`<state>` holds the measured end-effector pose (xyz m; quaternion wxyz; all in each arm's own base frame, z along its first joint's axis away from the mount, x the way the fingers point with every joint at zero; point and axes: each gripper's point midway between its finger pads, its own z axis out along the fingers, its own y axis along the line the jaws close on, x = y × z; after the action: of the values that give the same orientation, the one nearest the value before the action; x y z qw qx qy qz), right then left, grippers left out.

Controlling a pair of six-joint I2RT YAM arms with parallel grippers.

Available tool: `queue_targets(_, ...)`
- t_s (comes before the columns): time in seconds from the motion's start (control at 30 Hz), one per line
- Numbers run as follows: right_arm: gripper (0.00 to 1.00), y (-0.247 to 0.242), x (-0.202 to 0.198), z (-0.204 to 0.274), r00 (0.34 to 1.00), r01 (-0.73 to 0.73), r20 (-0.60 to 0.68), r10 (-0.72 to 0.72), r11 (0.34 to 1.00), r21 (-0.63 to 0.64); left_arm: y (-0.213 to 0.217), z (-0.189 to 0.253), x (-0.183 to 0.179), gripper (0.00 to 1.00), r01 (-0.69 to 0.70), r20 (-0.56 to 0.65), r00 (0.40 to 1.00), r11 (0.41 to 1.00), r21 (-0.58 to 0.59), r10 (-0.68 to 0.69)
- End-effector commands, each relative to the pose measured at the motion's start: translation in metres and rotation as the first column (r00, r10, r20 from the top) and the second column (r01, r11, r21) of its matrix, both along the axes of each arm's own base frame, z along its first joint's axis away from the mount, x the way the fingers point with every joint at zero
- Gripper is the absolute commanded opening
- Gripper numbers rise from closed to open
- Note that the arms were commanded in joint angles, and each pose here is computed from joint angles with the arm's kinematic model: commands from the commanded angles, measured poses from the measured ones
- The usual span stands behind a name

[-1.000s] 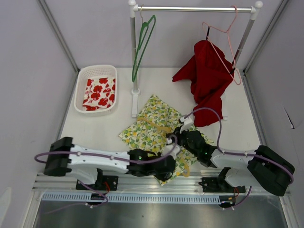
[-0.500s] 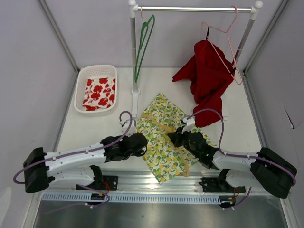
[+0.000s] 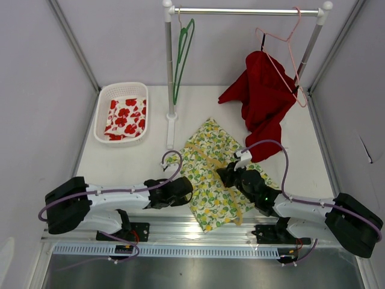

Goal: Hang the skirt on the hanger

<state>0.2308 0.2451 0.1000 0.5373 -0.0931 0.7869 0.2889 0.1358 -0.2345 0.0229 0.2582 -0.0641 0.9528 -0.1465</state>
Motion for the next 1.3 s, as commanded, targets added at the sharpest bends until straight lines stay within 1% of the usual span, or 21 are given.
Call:
queue_targets(0.0,0.00,-0.017,0.006,-0.016,0.998,0.068,0.007,-0.068,0.994,-0.087,-0.007,-0.007,-0.007,0.23,-0.013,-0.039,0.999,0.999,-0.042,0.011)
queue_targets(0.1,0.00,-0.015,0.008,-0.016,0.998,0.064,0.017,-0.063,0.994,-0.089,-0.003,-0.009,-0.009,0.25,-0.009,-0.048,0.999,0.999,-0.032,0.008)
queue_targets(0.17,0.00,-0.013,0.008,-0.015,0.998,0.059,0.017,-0.058,0.994,-0.088,-0.003,-0.001,-0.008,0.20,-0.007,-0.041,0.999,0.999,-0.033,0.006)
queue_targets(0.23,0.00,-0.012,0.008,-0.017,0.999,0.054,0.011,-0.053,0.995,-0.088,-0.003,0.010,-0.004,0.21,0.010,-0.006,1.000,0.999,-0.037,-0.010)
queue_targets(0.27,0.00,-0.011,0.007,-0.017,0.999,0.050,0.009,-0.049,0.995,-0.086,-0.008,0.024,-0.001,0.23,0.011,0.014,1.000,0.998,-0.060,-0.010)
queue_targets(0.3,0.00,-0.011,0.006,-0.019,0.999,0.049,0.004,-0.049,0.995,-0.089,-0.002,0.034,0.002,0.28,0.004,0.039,0.999,0.998,-0.062,-0.002)
queue_targets(0.4,0.00,-0.011,0.006,-0.018,0.999,0.047,0.004,-0.047,0.995,-0.089,-0.007,0.062,0.007,0.30,0.007,0.089,0.996,0.993,-0.120,0.003)
queue_targets(0.47,0.00,-0.012,0.005,-0.018,0.999,0.047,0.004,-0.047,0.995,-0.089,-0.014,0.073,0.009,0.33,0.032,0.112,0.994,0.988,-0.153,-0.015)
queue_targets(0.53,0.00,-0.012,0.006,-0.017,0.999,0.050,0.007,-0.049,0.995,-0.092,-0.023,0.070,0.010,0.40,0.063,0.114,0.992,0.986,-0.156,-0.046)
queue_targets(0.57,0.00,-0.012,0.006,-0.017,0.999,0.050,0.007,-0.049,0.995,-0.092,-0.030,0.068,0.011,0.41,0.077,0.118,0.991,0.983,-0.165,-0.058)
queue_targets(0.6,0.00,-0.013,0.006,-0.017,0.999,0.054,0.008,-0.053,0.994,-0.093,-0.045,0.073,0.015,0.43,0.097,0.142,0.988,0.972,-0.215,-0.067)
queue_targets(0.63,0.00,-0.013,0.007,-0.016,0.998,0.056,0.008,-0.055,0.994,-0.091,-0.049,0.059,0.015,0.45,0.105,0.133,0.988,0.976,-0.190,-0.081)
queue_targets(0.67,0.00,-0.013,0.007,-0.016,0.998,0.059,0.011,-0.058,0.994,-0.091,-0.052,0.052,0.015,0.46,0.103,0.121,0.989,0.977,-0.186,-0.081)
queue_targets(0.7,0.00,-0.012,0.008,-0.016,0.998,0.058,0.011,-0.057,0.994,-0.095,-0.060,0.049,0.016,0.45,0.108,0.117,0.989,0.972,-0.207,-0.085)
queue_targets(0.73,0.00,-0.012,0.008,-0.016,0.998,0.055,0.013,-0.055,0.994,-0.097,-0.061,0.031,0.014,0.41,0.101,0.083,0.993,0.979,-0.179,-0.087)
queue_targets(0.77,0.00,-0.011,0.008,-0.015,0.999,0.053,0.016,-0.052,0.994,-0.096,-0.066,0.025,0.009,0.38,0.109,0.057,0.993,0.976,-0.188,-0.100)
queue_targets(0.8,0.00,-0.011,0.009,-0.016,0.999,0.053,0.016,-0.051,0.994,-0.100,-0.068,0.019,0.006,0.34,0.110,0.035,0.994,0.976,-0.186,-0.105)
queue_targets(0.83,0.00,-0.011,0.009,-0.016,0.999,0.051,0.020,-0.049,0.993,-0.106,-0.065,0.009,0.002,0.24,0.091,0.002,0.996,0.979,-0.180,-0.092)
queue_targets(0.93,0.00,-0.011,0.011,-0.011,0.998,0.055,0.040,-0.051,0.993,-0.103,-0.050,-0.014,-0.013,0.14,0.061,-0.070,0.995,0.991,-0.119,-0.070)
queue_targets(1.0,0.00,-0.013,0.013,-0.010,0.997,0.065,0.052,-0.060,0.992,-0.111,-0.041,-0.023,-0.020,0.11,0.050,-0.097,0.994,0.994,-0.098,-0.059)
queue_targets(1.27,0.00,-0.021,0.025,-0.003,0.989,0.111,0.118,-0.093,0.981,-0.159,-0.021,-0.030,-0.031,0.09,0.041,-0.140,0.989,0.998,-0.056,-0.049)
